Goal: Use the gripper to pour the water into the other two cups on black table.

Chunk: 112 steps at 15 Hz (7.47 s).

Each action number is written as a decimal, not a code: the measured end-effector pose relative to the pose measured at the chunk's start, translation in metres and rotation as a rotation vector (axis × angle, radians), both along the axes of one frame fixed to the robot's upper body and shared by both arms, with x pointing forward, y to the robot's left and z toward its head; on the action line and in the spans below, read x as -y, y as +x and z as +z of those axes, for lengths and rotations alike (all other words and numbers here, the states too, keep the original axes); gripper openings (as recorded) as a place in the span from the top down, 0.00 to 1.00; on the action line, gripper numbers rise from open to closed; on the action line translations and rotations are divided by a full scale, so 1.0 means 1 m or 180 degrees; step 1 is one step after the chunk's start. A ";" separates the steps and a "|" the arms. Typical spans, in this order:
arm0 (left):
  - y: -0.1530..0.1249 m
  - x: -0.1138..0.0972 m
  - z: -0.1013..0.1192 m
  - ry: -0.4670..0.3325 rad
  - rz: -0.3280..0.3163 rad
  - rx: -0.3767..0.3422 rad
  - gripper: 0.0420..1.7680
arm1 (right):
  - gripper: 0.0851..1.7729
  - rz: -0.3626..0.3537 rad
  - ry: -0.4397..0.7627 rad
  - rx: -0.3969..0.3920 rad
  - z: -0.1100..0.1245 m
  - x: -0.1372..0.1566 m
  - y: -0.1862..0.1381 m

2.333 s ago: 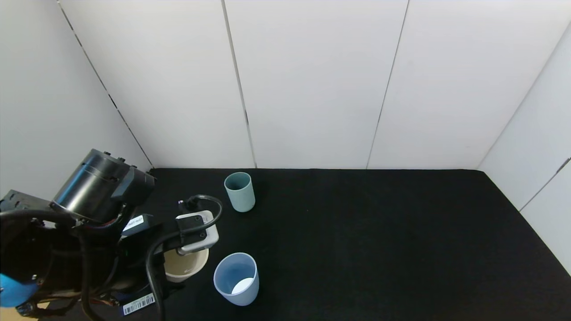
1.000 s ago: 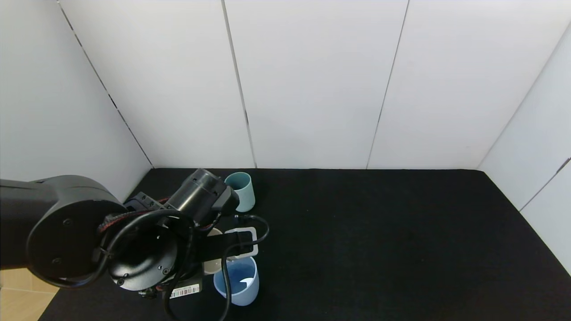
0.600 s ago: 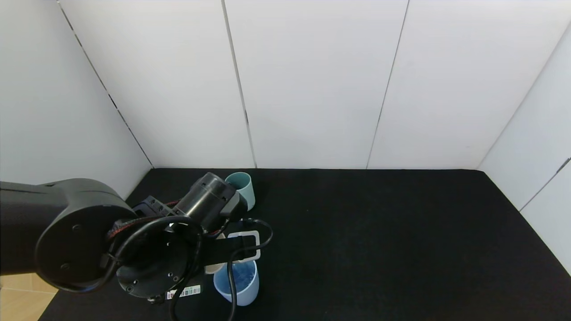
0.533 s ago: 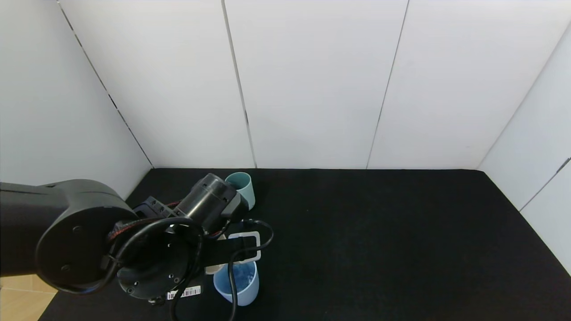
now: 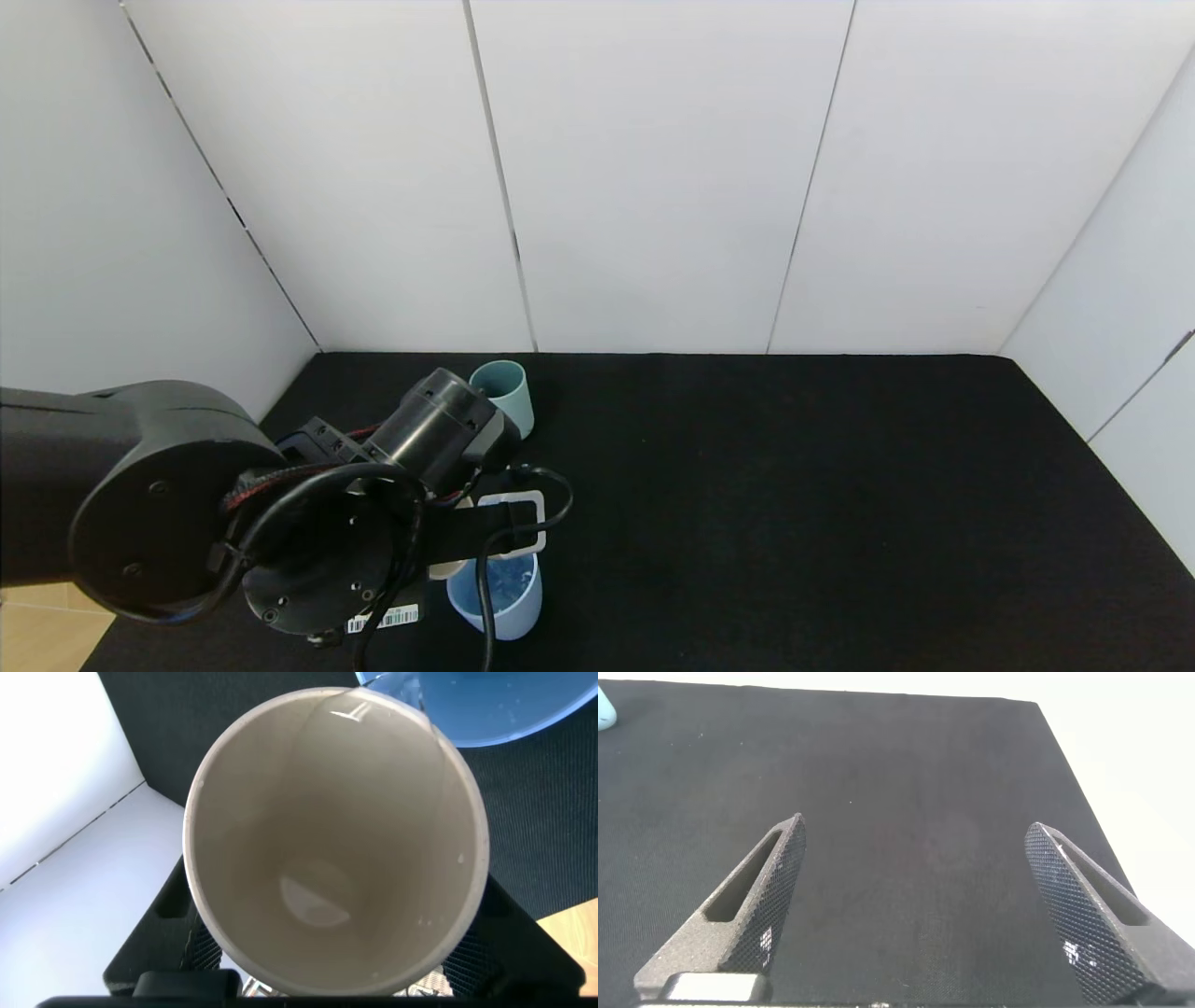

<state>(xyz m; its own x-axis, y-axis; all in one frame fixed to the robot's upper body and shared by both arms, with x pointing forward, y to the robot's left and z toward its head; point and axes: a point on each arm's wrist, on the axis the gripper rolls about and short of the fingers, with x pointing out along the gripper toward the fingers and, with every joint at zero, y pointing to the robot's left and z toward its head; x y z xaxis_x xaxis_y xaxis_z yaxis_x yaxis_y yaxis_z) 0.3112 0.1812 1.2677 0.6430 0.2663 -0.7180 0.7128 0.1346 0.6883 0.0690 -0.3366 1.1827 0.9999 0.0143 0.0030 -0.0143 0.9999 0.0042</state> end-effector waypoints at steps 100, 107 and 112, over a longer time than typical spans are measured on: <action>0.071 -0.161 -0.013 -0.4401 0.1365 0.1604 0.04 | 0.04 0.0001 0.0001 0.0000 0.000 0.000 0.000; 0.019 -0.158 0.027 -0.4424 0.1255 0.1737 0.03 | 0.04 0.0001 0.0001 0.0000 0.000 0.000 0.000; -0.038 -0.156 0.053 -0.4390 0.1283 0.1725 0.03 | 0.04 0.0001 0.0000 0.0000 0.000 0.000 0.000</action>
